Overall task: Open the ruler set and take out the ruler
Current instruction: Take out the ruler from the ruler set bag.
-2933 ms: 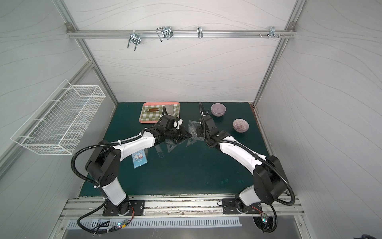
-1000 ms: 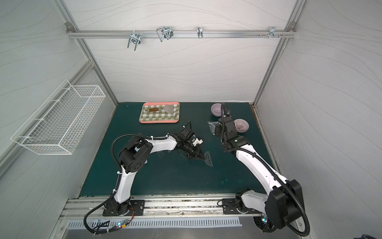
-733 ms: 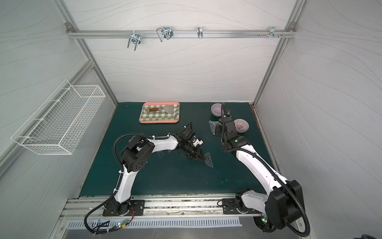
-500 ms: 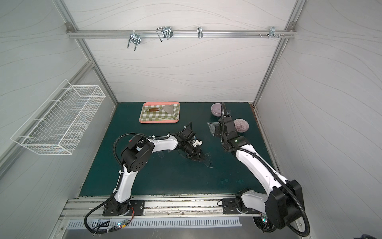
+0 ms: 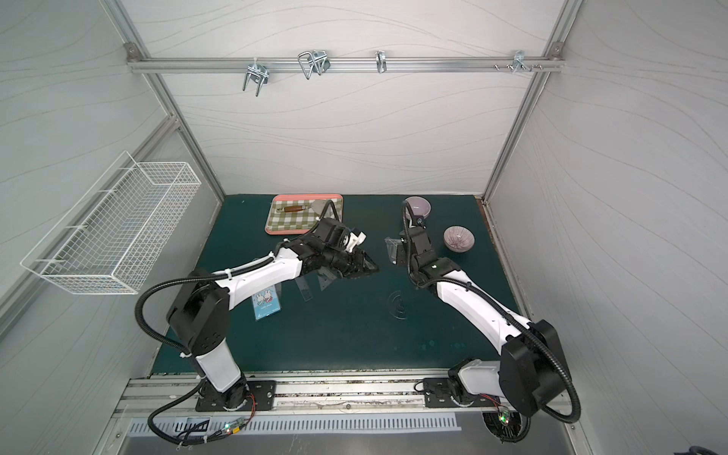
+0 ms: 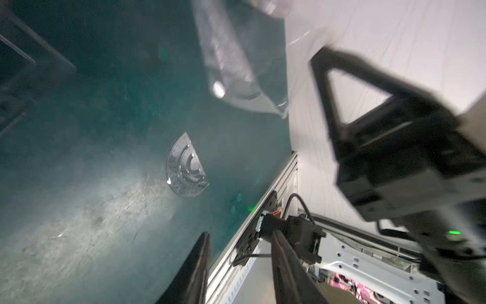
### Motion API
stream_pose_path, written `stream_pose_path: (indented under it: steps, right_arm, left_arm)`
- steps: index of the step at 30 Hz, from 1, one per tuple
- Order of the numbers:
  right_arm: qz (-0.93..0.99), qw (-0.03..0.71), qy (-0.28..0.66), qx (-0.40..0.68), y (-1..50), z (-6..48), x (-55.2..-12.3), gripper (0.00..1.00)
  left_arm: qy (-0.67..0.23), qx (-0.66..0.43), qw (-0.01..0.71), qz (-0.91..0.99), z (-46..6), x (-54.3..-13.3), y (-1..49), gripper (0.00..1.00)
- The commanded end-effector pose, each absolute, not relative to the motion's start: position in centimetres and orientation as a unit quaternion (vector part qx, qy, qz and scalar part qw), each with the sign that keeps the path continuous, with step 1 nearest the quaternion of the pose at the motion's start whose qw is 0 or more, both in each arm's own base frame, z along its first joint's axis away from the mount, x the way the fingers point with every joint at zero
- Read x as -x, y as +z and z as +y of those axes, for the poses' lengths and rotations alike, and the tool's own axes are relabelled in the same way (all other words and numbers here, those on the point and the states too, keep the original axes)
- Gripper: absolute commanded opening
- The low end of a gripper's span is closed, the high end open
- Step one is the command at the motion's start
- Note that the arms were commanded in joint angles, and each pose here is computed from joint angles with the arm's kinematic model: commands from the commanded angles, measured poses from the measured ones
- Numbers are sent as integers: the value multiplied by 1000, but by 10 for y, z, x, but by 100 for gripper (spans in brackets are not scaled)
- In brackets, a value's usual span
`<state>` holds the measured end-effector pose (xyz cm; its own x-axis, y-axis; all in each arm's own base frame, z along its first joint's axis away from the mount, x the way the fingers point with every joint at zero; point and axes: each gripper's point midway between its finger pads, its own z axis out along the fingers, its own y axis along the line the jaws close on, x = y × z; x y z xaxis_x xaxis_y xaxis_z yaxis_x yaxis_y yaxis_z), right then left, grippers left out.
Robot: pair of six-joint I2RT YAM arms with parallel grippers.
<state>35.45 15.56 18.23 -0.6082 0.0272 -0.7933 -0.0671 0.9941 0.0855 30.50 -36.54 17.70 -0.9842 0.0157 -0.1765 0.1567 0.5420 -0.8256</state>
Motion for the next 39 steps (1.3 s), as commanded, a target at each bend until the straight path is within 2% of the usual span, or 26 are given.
stream_pose_path:
  steps: [1, 9, 16, 23, 32, 39]
  right_arm:
    - [889, 453, 73, -8, 190, 169, -357, 0]
    - [885, 451, 119, -2, 196, 203, -355, 0]
    - [882, 450, 139, -7, 200, 211, -357, 0]
    - [880, 448, 159, 1, 204, 222, -353, 0]
    - [878, 445, 178, 15, 210, 229, -343, 0]
    - [879, 435, 193, 29, 211, 236, -335, 0]
  left_arm:
    - [-494, -10, 108, 863, -365, -330, 185, 38]
    - [-544, 32, 89, 834, -382, -351, 187, 32]
    - [-533, 51, 86, 840, -376, -347, 183, 20]
    - [-524, 70, 76, 845, -378, -351, 168, 16]
    - [-505, 82, 79, 856, -382, -365, 156, 20]
    - [-476, 83, 81, 872, -378, -368, 141, 35]
